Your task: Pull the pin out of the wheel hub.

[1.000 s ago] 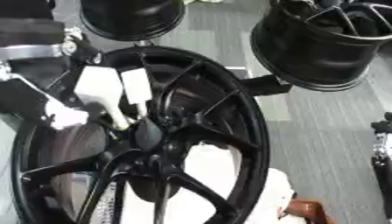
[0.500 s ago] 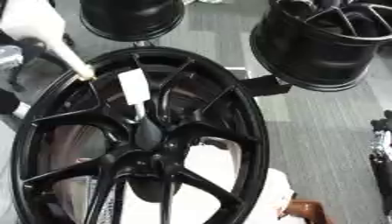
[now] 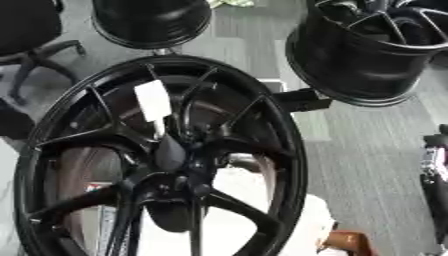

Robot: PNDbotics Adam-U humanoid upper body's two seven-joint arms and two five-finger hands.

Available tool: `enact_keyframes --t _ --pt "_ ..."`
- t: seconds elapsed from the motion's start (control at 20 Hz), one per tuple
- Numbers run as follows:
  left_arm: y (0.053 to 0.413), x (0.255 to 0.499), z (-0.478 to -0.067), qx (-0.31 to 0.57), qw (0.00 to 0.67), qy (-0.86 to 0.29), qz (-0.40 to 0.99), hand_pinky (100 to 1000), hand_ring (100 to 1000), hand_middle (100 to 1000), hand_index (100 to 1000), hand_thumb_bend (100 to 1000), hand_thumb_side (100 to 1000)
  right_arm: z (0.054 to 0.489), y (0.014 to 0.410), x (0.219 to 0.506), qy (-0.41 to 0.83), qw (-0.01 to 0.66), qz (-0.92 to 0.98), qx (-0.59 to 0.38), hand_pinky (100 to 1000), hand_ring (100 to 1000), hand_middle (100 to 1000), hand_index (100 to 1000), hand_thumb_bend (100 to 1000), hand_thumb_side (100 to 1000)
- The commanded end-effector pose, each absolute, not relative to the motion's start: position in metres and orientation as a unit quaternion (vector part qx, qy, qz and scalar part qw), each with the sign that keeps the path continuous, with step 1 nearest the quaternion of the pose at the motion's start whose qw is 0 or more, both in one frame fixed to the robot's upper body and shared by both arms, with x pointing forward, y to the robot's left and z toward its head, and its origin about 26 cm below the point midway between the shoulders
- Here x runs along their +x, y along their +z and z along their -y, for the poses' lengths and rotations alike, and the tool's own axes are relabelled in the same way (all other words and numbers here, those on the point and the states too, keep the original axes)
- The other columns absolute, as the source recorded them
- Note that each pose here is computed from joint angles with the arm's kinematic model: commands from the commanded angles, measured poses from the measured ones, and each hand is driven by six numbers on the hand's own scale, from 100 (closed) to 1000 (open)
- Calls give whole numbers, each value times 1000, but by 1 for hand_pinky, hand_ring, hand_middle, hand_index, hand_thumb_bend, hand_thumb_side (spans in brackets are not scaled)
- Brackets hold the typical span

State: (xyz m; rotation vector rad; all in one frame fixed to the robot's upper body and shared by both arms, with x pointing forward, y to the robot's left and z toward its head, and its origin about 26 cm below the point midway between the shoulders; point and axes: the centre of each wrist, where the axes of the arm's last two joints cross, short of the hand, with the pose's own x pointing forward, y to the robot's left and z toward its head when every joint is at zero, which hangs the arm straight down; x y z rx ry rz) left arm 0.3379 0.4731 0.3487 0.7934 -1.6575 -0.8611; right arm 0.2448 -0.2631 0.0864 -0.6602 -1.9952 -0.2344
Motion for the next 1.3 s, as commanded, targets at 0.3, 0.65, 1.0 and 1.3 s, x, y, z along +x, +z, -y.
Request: enact_keyframes --t 0.3,0.65,1.0,1.3 --pt "339 332 -506 384 533 -356 664 642 494 354 581 100 285 268 94 244 -95 475 828 -281 883 860 633 797 100 628" --pt "330 334 -509 343 500 -457 651 901 831 807 949 100 773 268 94 244 -97 476 828 -280 883 859 632 797 100 630" --pt "328 333 -513 359 486 -471 643 909 835 802 951 100 810 267 94 245 -98 476 828 -279 882 859 631 796 100 629" --pt "327 334 -511 358 488 -474 640 905 831 791 918 100 246 268 94 245 -98 476 829 -278 882 858 631 796 100 630"
